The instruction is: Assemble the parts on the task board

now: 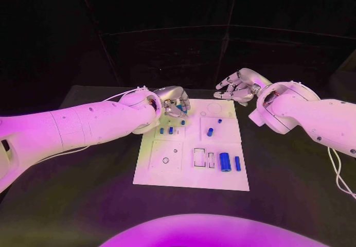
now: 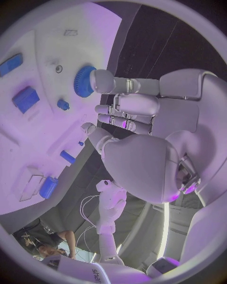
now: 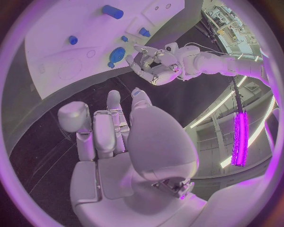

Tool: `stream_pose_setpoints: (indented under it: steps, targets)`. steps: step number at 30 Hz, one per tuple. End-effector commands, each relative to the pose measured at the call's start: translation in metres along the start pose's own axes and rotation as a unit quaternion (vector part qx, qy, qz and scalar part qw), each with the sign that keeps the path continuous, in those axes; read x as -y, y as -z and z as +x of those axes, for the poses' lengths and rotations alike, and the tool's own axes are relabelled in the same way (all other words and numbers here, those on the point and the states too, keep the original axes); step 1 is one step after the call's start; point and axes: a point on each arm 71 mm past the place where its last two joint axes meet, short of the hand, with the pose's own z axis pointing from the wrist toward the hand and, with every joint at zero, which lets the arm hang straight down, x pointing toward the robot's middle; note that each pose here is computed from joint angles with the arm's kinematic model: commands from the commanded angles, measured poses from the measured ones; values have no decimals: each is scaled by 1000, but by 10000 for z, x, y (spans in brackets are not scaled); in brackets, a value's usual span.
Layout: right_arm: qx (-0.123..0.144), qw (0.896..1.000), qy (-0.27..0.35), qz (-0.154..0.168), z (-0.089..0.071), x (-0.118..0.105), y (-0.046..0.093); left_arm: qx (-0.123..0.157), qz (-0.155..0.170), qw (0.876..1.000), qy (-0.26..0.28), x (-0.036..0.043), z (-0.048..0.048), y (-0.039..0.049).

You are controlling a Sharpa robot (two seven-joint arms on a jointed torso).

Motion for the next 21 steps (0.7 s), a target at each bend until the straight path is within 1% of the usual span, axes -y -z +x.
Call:
stream_pose_setpoints:
  steps: [1, 5, 15, 21]
  targets:
    - [-2, 1000, 0, -5, -1, -18, -6, -38, 6, 998, -56, 17, 68, -29]
    - [-3, 1000, 0, -6, 2, -22, -10, -57, 1, 996, -66, 21, 118, -53]
    - [-4, 1000, 0, -7, 15, -35, -21, -82, -10, 993, -90, 0, 172, -107]
    - [-4, 1000, 0, -8, 19, -40, -25, -86, -18, 992, -96, -9, 180, -134]
